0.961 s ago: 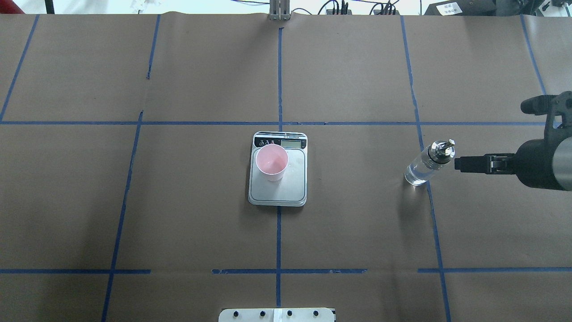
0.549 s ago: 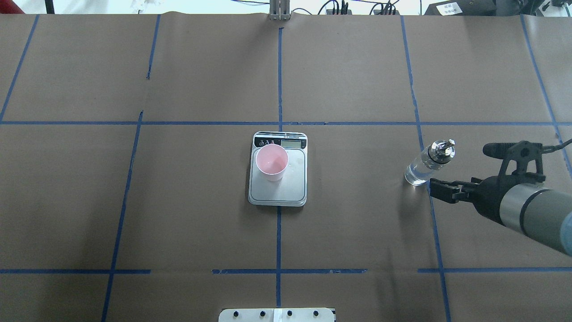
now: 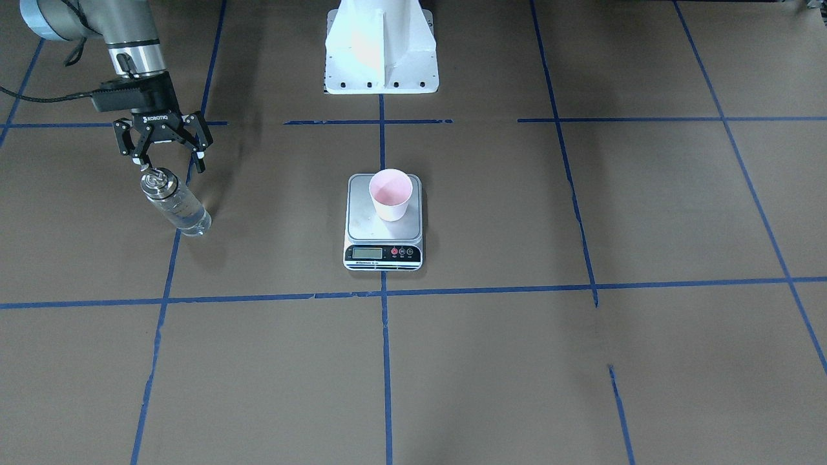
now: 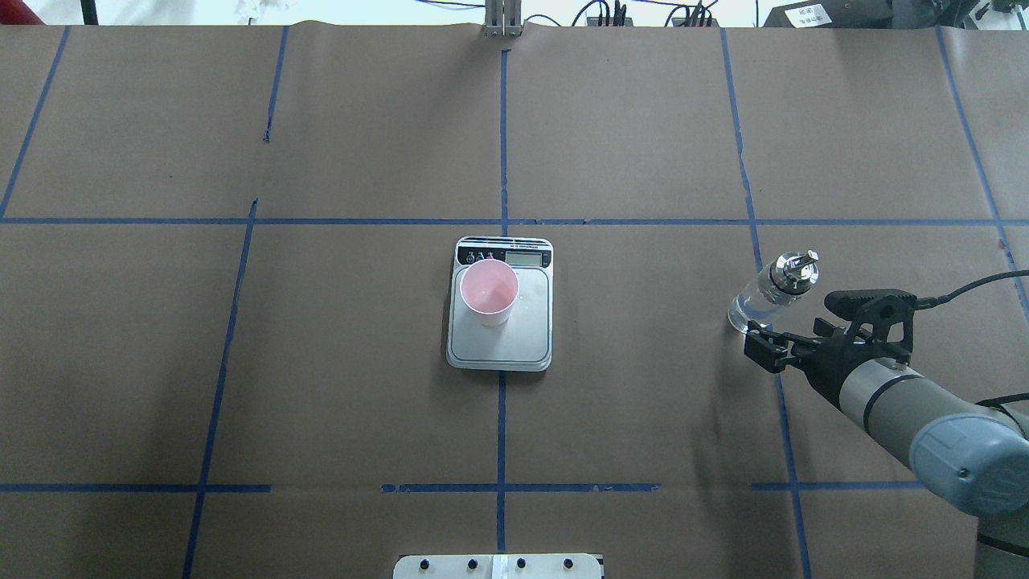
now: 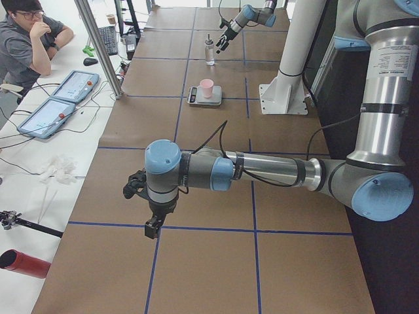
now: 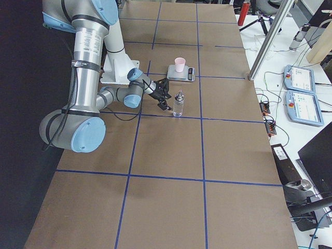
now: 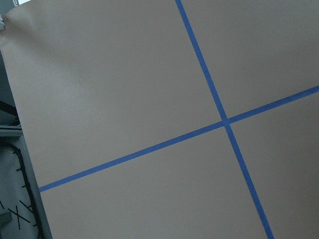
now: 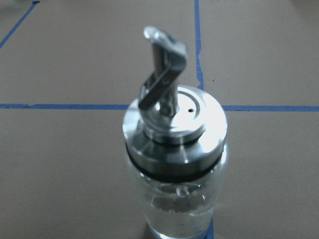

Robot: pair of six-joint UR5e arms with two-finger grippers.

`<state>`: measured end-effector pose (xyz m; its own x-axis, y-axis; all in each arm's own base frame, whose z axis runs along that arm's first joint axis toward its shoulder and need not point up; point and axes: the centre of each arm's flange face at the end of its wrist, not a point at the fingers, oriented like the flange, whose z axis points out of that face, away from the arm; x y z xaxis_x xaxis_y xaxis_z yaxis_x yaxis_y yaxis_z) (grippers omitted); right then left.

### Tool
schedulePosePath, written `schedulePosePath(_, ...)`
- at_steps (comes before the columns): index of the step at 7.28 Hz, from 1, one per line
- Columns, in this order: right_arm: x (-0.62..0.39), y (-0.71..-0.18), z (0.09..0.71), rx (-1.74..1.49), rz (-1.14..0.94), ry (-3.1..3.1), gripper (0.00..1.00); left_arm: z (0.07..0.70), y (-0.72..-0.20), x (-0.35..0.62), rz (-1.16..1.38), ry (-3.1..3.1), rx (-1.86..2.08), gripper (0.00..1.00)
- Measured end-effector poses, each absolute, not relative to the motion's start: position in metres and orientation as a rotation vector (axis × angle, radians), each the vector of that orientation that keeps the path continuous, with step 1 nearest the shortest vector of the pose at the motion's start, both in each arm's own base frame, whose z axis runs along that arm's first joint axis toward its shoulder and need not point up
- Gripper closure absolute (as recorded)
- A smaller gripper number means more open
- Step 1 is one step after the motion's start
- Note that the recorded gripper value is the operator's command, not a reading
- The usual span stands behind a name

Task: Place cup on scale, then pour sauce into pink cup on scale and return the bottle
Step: 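Reach the right gripper to the sauce bottle and grasp its neck, then lift the sauce bottle with the right gripper toward the pink cup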

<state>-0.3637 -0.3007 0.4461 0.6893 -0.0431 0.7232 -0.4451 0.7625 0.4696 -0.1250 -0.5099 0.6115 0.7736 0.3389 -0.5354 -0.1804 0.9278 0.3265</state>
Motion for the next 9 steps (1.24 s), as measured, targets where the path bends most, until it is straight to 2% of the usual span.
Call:
schedulePosePath(5,-0.402,-0.318,0.480,0.742,0.259,-0.734,0.00,0.610,-0.511,-0.123,0.287,0.642,0.270,0.00)
schedulePosePath(9,-0.400,-0.327,0.472,0.842,0.319,-0.725,0.01,0.610,-0.511,-0.123,0.287,0.642,0.269,0.00)
